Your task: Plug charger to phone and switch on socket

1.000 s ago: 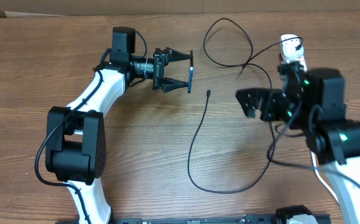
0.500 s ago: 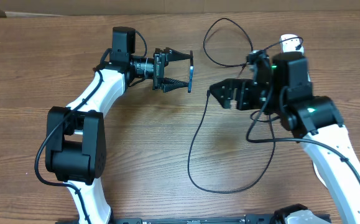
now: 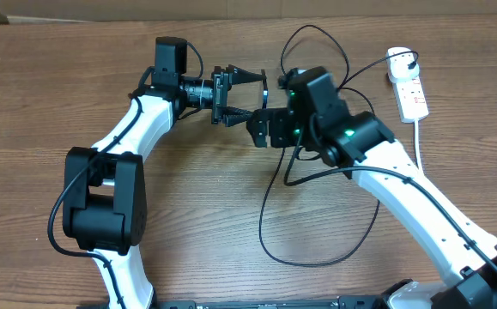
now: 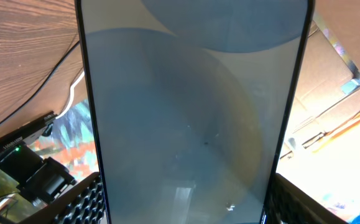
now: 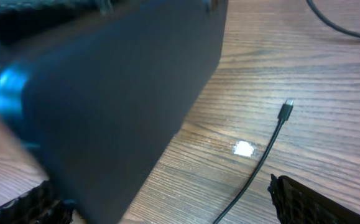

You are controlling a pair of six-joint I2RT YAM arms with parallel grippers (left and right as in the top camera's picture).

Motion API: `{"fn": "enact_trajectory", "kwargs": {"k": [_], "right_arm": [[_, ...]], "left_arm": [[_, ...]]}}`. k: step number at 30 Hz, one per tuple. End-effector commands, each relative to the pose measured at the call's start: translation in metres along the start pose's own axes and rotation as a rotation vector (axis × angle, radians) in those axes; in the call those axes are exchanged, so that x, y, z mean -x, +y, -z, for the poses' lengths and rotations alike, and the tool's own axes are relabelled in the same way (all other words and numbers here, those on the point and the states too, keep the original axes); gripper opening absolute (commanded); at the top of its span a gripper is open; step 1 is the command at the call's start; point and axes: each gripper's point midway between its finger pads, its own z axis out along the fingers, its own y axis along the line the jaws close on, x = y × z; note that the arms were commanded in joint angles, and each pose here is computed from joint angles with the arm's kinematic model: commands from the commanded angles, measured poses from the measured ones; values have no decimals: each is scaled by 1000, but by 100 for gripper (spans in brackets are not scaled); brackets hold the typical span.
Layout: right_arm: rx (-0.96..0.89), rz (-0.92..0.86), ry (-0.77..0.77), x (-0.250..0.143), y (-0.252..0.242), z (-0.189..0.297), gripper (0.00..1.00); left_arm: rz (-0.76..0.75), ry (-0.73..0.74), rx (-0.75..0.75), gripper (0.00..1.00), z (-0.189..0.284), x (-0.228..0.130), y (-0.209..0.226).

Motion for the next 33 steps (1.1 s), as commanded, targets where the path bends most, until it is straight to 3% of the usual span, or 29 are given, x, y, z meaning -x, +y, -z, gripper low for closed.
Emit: {"fn": "enact_trajectory", "kwargs": {"k": [1,10,16,24,29,33], "right_arm": [[-25,-9,-111,33,7,26,100],[-48,-35,-179,51,9,28,99],[-144,-118,-216,46,7,24,83],[-213,-125,-226,35,7,10,80],[-226,-154,-223,35,6,-3,61],[-237,-156,-248,40,4,-3,58]], "left_arm": [[-18,24,-6,40,1,-4,-8],[-16,23,-3,40,0,-4,-7],[0,15,-1,40,-2,-3,-7],[8,19,3,40,-4,-4,-6],[14,19,4,40,-5,-4,-6],[14,10,4,40,-5,-2,-6]]}}
